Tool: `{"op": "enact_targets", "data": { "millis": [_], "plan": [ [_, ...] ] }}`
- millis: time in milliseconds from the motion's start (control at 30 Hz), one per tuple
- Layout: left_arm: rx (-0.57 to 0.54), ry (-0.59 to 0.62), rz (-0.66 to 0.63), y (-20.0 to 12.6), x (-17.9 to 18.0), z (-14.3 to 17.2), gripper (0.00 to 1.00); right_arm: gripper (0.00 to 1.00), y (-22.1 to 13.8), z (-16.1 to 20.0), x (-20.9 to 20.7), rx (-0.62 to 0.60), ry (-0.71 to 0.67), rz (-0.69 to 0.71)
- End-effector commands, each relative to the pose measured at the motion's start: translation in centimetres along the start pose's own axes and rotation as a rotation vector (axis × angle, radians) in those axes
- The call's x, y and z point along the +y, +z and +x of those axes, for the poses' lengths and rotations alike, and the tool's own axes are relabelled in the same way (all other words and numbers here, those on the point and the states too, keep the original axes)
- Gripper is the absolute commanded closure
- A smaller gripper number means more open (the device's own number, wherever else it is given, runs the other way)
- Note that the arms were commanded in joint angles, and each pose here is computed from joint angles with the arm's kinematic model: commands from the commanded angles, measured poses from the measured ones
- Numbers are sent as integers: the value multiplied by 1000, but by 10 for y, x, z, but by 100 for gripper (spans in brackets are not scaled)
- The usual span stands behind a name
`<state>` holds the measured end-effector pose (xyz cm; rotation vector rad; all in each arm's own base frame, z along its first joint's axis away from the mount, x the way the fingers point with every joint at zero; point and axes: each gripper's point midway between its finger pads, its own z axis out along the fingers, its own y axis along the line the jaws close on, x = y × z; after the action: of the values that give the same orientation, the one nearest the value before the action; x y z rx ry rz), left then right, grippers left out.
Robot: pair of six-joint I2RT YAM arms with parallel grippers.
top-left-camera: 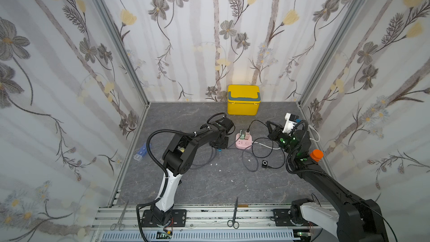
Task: Charge mp3
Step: Pick up the MP3 player from the center of the board, then insert the charging cable into the MP3 player.
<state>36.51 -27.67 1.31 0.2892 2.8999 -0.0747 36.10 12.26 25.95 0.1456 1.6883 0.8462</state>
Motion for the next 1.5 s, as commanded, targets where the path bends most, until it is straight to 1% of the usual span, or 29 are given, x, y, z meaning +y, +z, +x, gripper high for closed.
{"op": "enact_targets", "data": {
  "millis": [0,100,133,233,333,400,467,533,600,667,800,933,1033,1200,1467],
  "plan": [
    [152,36,-14,9,6,39,70,100,-2,-4,3,-14,-12,-10],
    [156,41,-22,10,9,40,81,100,-3,-1,8,1,-30,-35],
    [151,42,-20,8,8,39,82,100,-2,1,9,15,-37,-45],
    [71,16,28,-10,2,18,86,100,-2,6,17,42,-45,-72],
    [-55,-26,138,-50,-11,-11,88,100,-3,12,32,46,-68,-98],
    [-145,-41,216,-85,-19,-27,88,100,-4,18,50,50,-100,-122],
    [-226,-51,298,-120,-26,-37,89,100,-6,25,67,51,-130,-141],
    [-299,-66,393,-153,-31,-40,89,100,-11,29,81,37,-139,-160],
    [-368,-89,489,-184,-32,-39,89,100,-17,31,93,7,-120,-180],
    [-437,-124,574,-209,-29,-38,89,100,-24,33,110,-26,-111,-217],
    [-527,-172,770,-249,-26,-27,89,100,-31,42,145,-59,-130,-291],
    [-560,-166,826,-267,-24,-18,89,100,-24,59,166,-3,-138,-324],
    [-567,-165,861,-273,-25,-13,90,100,-22,75,184,35,-143,-365],
    [-588,-169,865,-278,-21,-8,90,100,-18,80,195,43,-148,-380],
    [-581,-169,880,-276,-22,-4,90,100,-9,86,199,56,-125,-388]
  ]
}}
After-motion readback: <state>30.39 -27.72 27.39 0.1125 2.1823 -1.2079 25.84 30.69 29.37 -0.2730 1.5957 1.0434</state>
